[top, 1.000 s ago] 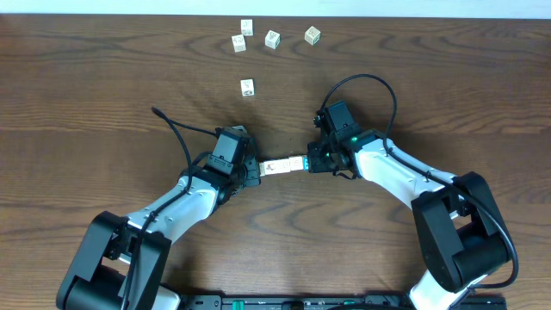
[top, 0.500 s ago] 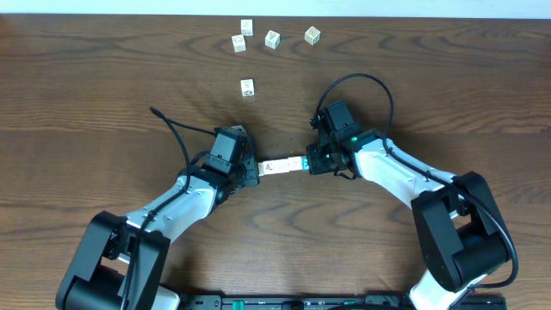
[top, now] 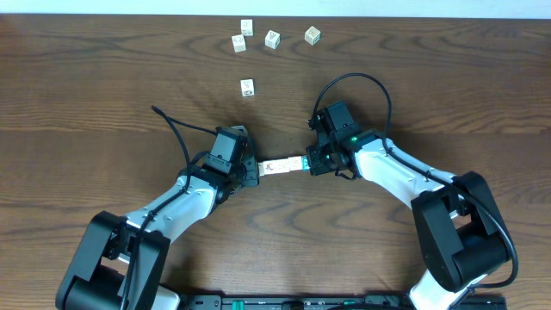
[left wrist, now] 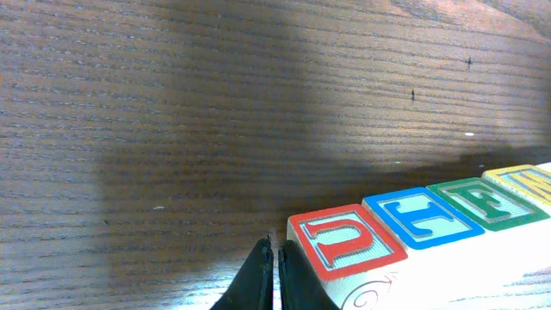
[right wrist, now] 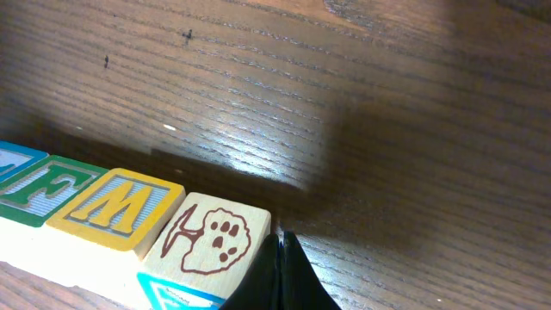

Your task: Lift 5 blocks

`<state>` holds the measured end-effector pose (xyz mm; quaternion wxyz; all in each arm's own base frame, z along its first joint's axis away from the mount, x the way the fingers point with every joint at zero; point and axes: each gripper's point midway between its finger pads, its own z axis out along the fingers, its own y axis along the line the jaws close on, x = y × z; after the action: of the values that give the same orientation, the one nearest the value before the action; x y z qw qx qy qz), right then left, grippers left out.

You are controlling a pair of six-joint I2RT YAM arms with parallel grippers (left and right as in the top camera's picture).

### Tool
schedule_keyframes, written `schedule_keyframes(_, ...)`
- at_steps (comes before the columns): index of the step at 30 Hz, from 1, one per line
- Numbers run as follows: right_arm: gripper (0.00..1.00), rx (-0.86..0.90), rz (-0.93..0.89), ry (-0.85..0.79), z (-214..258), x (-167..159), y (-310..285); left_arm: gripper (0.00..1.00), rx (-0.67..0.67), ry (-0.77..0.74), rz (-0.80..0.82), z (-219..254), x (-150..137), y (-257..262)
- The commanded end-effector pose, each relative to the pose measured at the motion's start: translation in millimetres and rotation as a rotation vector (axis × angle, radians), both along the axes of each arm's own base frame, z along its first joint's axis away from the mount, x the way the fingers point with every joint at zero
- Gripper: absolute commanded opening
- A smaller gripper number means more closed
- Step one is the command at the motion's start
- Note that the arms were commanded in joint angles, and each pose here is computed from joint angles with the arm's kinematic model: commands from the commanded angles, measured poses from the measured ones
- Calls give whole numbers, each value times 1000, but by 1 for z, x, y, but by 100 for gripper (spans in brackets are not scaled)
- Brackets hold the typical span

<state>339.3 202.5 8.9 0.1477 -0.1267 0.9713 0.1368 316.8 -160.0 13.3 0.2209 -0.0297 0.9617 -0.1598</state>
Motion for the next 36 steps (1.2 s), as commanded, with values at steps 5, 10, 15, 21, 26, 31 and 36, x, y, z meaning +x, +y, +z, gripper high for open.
schedule_keyframes(5,1,199,133,97,16,-28,55,7,-107,-1,-112,20,-4,-37)
schedule_keyframes(10,1,193,129,111,15,-31,53,7,-89,7,-94,18,-3,-30)
schedule_keyframes(15,1,184,127,126,13,-34,51,7,-78,2,-85,17,-2,-28)
schedule_keyframes(21,2,101,97,141,5,-37,36,7,-77,2,-85,17,-2,-28)
schedule_keyframes(26,9,71,89,133,3,-36,31,7,-77,2,-85,17,-2,-28)
schedule_keyframes(31,10,56,83,125,2,-34,28,8,-75,8,-85,16,-3,-27)
schedule_keyframes(36,11,42,74,119,1,-33,26,12,-74,9,-85,16,-3,-27)
